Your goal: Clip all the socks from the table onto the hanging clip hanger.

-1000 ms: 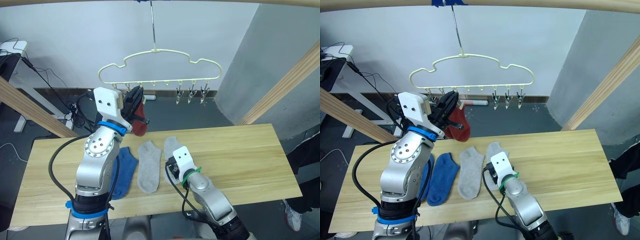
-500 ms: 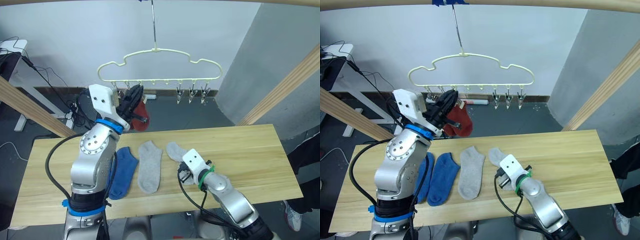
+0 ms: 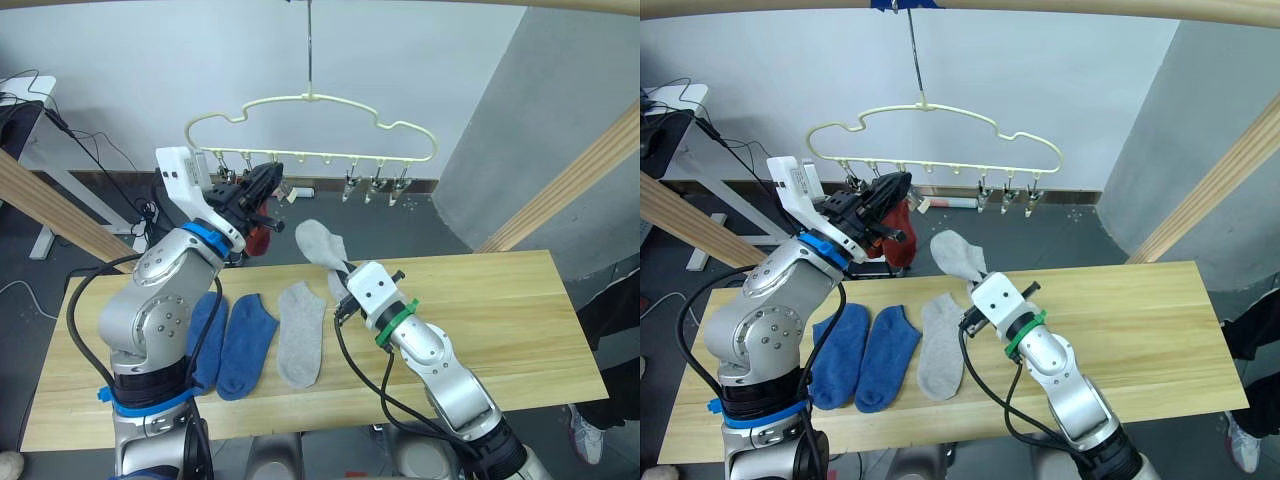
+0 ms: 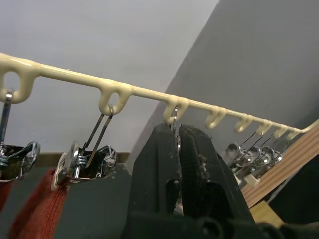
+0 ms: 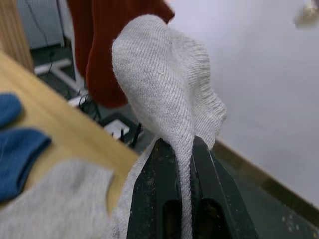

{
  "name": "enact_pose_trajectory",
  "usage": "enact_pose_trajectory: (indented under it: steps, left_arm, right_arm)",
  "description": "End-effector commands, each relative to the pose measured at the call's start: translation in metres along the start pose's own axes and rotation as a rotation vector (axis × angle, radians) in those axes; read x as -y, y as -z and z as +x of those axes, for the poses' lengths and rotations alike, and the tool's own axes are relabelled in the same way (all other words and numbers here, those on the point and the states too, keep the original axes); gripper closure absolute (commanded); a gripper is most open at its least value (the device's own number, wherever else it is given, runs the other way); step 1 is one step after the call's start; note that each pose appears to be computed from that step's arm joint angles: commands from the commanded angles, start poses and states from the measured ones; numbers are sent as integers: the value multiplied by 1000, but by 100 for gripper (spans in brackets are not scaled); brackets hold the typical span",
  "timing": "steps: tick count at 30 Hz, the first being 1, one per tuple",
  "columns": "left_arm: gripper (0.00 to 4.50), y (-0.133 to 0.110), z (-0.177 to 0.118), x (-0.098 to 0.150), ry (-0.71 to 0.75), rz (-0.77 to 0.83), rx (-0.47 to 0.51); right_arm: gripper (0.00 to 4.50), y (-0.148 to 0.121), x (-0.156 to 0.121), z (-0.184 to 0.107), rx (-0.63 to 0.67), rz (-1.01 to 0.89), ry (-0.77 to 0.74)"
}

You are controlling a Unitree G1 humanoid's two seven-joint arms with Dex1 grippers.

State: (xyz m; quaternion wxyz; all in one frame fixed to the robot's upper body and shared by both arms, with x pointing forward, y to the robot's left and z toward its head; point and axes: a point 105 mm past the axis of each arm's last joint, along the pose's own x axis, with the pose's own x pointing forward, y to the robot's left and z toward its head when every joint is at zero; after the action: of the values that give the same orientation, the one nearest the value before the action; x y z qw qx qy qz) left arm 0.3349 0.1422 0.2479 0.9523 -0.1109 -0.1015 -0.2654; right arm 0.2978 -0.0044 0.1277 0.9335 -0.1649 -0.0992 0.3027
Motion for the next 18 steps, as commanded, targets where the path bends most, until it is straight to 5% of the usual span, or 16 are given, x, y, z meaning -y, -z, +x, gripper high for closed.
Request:
enact_pose_trajectory:
  steps: [1, 18]
  left_arm:
    - [450, -28, -1, 15, 51, 17, 92]
    - [450, -24, -1, 15, 47, -5, 76]
  right_arm:
    - [447, -16, 2, 3, 76, 0, 24]
    - [447, -39, -1, 13, 173, 55, 50]
